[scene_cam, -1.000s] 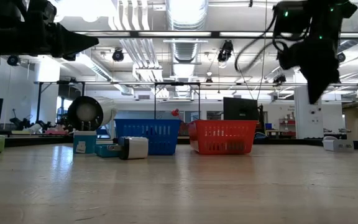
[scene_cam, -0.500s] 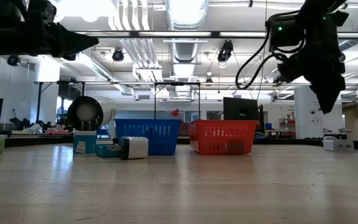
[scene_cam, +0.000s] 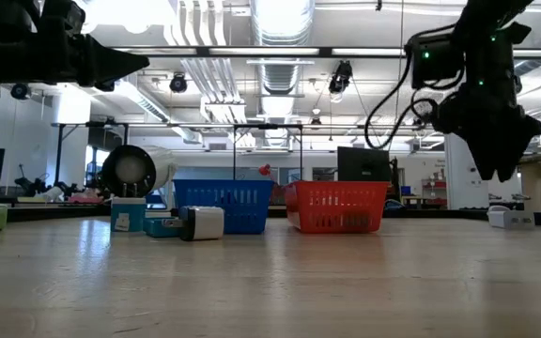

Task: Pick & Place Office items
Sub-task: Put the white adaptor into the red bin

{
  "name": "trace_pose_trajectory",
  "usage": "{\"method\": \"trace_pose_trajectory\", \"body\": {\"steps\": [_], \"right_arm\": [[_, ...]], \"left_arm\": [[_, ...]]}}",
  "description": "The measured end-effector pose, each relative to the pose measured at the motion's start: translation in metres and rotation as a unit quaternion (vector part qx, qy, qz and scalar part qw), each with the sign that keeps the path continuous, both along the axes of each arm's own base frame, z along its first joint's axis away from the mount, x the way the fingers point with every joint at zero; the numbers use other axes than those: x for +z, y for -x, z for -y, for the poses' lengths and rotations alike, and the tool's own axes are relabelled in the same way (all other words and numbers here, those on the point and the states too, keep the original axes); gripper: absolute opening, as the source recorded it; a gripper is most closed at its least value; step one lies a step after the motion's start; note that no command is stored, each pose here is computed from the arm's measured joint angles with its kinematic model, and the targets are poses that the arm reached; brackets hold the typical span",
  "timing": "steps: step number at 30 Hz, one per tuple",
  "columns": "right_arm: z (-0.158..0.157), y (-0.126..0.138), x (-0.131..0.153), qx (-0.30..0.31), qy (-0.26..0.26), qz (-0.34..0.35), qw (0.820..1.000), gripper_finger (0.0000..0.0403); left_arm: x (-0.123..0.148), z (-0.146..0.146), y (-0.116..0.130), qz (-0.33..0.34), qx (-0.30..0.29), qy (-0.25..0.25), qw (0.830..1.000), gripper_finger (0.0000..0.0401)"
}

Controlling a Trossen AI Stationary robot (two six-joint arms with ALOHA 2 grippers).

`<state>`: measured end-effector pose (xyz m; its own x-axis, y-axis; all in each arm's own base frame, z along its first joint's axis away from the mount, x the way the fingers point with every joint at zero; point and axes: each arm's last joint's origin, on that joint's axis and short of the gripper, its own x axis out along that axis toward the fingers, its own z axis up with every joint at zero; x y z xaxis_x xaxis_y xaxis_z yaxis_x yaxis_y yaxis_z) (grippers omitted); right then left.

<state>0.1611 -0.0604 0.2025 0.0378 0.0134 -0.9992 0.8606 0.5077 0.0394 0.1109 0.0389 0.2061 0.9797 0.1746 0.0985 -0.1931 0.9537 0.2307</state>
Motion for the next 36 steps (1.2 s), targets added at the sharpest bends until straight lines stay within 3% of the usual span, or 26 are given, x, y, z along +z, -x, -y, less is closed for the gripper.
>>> {"method": "trace_pose_trajectory", "body": {"steps": [10,17,22,27,36], "right_arm": [[0.005,0.020,-0.029,-0.039,-0.019,-0.034,0.999,0.0266],[0.017,0.013,-0.040,-0.038,-0.011,0.051,0.998,0.0265],[0.019,0.017,-0.043,-0.042,-0.018,0.041,0.998,0.0260],[0.020,0.015,-0.041,-0.023,-0.019,0.056,0.998,0.0262],[0.012,-0.008,-0.034,0.061,-0.046,0.163,0.984,0.0258]], "left_arm": [[0.000,0.000,0.000,0.000,0.000,0.001,1.000,0.0012],[0.000,0.000,0.000,0.000,0.000,0.002,1.000,0.0012],[0.000,0.000,0.000,0.000,0.000,0.002,1.000,0.0012],[-0.001,0.000,0.000,0.000,0.000,0.002,1.000,0.0012],[-0.001,0.000,0.000,-0.001,0.000,0.002,1.000,0.0012]]}}
